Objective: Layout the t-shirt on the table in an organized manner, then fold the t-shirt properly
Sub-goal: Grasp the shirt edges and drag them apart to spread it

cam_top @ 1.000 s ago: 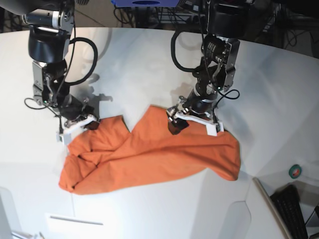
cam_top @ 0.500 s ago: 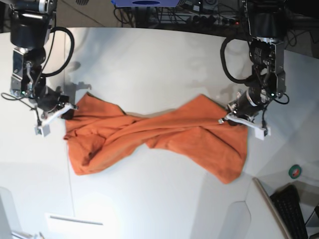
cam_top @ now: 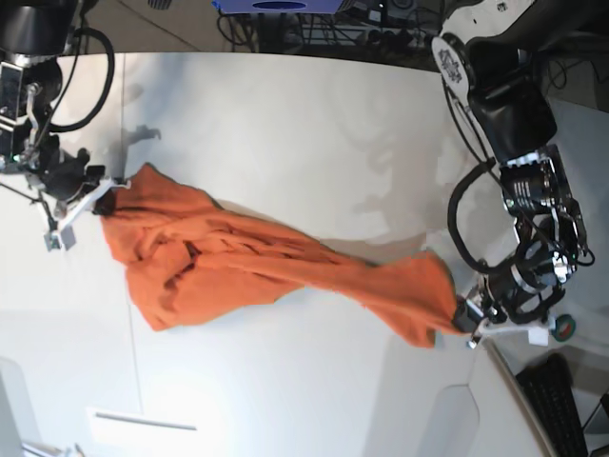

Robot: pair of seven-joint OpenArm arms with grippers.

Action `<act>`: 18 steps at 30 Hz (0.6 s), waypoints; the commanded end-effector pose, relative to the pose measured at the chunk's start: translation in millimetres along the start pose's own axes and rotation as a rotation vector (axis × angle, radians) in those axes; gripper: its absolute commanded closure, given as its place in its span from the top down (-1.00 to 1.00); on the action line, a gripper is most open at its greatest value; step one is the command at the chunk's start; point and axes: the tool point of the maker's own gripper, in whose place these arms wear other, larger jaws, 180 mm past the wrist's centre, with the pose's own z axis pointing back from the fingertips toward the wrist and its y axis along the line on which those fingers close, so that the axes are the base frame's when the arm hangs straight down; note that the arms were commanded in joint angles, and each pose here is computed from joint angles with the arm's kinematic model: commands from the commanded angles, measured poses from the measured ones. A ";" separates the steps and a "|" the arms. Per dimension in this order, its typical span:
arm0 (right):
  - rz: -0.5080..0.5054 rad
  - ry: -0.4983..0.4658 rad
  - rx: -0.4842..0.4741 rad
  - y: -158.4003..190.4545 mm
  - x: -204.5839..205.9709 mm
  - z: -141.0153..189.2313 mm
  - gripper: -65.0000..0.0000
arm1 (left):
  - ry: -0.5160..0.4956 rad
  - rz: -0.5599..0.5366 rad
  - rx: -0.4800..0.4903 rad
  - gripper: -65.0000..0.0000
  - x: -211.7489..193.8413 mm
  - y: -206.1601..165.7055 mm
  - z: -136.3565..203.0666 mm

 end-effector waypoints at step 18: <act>0.145 0.071 -0.126 -58.0 -2.8 46.6 -1.00 | -0.094 0.173 -0.183 -1.00 33.0 -112.3 -36.4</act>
